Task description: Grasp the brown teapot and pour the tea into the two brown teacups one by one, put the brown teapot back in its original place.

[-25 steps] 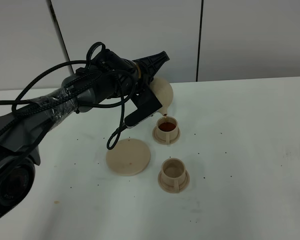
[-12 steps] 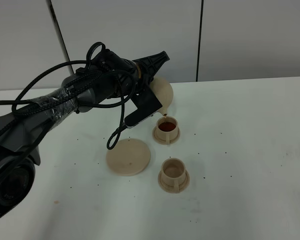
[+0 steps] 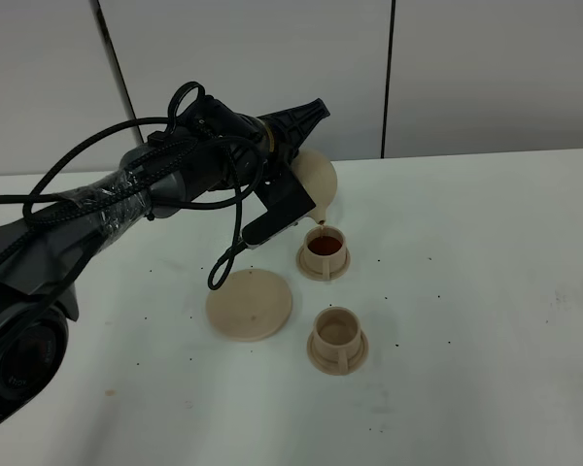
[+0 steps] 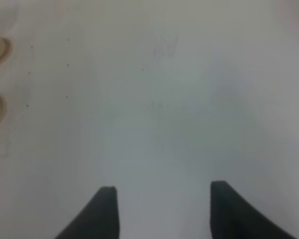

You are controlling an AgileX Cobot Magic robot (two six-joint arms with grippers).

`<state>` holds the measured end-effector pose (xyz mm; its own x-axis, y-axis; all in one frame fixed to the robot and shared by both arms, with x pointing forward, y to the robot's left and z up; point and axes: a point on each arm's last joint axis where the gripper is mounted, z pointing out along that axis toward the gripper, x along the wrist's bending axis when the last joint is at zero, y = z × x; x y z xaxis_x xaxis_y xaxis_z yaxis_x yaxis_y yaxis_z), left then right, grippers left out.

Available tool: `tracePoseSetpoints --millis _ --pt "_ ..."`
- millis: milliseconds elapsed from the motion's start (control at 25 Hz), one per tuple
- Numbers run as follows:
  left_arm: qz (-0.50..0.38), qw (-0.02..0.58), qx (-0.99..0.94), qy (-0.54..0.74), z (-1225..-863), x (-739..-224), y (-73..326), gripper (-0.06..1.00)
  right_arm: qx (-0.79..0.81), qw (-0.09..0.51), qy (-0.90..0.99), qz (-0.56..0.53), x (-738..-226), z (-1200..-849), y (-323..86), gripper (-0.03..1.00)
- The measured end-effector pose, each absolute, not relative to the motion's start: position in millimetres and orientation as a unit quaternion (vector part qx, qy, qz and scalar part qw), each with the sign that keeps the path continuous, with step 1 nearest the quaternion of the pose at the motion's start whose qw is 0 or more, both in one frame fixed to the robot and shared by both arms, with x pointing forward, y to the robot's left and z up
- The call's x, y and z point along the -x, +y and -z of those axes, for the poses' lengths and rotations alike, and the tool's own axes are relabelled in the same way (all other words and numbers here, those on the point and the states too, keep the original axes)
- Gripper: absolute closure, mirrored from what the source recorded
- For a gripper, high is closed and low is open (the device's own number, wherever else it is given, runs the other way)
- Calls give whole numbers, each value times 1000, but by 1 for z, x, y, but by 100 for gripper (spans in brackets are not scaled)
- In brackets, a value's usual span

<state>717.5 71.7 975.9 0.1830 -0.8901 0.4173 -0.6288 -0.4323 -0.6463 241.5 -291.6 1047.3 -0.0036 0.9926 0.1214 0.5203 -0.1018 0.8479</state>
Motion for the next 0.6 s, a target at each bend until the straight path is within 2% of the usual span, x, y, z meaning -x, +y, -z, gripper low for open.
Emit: tracePoseSetpoints --millis 600 --pt "393 167 749 506 -976 -718 71 78 -635 308 595 -384 -242 -1047 -292 56"
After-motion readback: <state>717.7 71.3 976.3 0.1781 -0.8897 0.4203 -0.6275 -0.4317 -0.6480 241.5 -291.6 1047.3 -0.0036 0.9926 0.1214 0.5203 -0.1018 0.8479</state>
